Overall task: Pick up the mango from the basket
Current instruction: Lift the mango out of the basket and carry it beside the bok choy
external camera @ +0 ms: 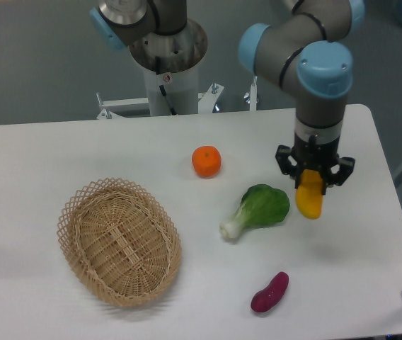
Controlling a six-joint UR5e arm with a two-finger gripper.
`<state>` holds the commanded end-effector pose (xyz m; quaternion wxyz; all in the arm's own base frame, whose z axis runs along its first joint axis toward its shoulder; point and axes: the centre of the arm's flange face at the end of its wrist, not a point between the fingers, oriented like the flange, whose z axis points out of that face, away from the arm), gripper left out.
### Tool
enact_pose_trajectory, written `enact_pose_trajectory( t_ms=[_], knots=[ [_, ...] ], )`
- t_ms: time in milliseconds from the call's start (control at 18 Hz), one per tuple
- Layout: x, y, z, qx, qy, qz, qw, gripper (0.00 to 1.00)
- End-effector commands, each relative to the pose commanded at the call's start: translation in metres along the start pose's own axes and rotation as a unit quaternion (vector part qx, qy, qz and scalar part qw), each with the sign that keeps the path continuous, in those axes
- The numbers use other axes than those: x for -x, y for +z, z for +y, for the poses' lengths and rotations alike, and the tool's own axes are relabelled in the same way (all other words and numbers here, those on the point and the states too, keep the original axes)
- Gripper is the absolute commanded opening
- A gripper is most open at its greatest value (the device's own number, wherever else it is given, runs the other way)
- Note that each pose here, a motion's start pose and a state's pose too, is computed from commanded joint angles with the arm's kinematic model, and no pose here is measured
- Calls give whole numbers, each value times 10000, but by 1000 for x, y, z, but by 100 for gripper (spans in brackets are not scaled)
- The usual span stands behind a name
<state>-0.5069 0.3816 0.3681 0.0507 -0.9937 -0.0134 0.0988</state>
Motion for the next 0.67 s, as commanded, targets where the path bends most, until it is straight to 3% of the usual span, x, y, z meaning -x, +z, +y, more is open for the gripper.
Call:
enact_pose_trajectory(
  t_ms=[667],
  knots=[
    [4, 2, 2, -78, 85, 12, 9999, 41]
  ],
)
